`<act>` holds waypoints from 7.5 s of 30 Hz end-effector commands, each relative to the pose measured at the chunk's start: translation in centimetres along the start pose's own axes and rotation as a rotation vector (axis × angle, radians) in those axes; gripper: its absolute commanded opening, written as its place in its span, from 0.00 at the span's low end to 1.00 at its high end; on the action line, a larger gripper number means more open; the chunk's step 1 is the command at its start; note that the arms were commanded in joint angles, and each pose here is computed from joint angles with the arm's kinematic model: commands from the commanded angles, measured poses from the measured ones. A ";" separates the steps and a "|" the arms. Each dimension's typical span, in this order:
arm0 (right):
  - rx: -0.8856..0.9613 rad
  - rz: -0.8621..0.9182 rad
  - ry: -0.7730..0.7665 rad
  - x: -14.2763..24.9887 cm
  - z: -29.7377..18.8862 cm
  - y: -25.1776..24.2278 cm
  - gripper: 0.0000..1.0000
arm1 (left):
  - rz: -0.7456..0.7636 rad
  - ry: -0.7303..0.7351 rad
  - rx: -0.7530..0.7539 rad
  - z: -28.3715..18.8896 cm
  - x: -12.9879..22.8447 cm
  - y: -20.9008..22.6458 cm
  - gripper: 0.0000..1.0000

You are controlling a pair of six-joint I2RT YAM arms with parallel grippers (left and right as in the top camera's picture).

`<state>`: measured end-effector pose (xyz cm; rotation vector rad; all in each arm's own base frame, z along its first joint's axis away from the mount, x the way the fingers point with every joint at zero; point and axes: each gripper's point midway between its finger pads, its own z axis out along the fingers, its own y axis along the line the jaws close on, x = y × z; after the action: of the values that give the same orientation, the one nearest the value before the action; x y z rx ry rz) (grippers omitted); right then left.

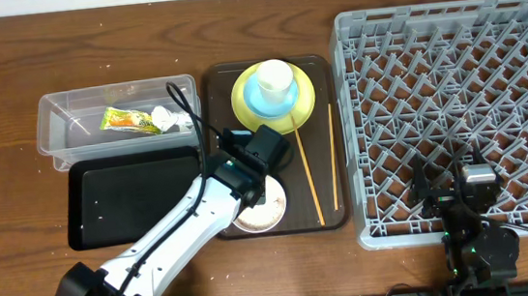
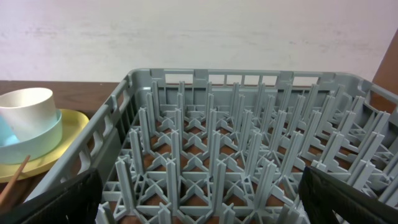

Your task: Sort waste into correct bins and load items into the dishwasher rack

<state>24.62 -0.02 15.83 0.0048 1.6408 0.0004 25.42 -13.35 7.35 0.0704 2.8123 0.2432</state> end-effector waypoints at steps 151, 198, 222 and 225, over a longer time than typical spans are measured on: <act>-0.008 0.002 0.005 0.2 0.0 0.2 0.99 | -0.331 0.258 -0.024 5.7 4.3 8.0 0.06; -0.008 0.002 0.006 0.2 0.0 0.2 0.99 | -0.201 0.382 -0.152 4.4 7.7 10.5 0.06; -0.008 0.002 0.006 0.2 0.0 0.2 0.99 | -0.220 0.455 0.028 4.3 8.7 7.3 0.06; -0.008 0.002 0.006 0.2 0.0 0.2 0.99 | -0.211 0.461 0.018 4.3 8.9 7.5 0.06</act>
<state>24.62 -0.02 15.83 0.0048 1.6408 0.0004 18.98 -4.90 2.18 -0.3285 3.2246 0.1824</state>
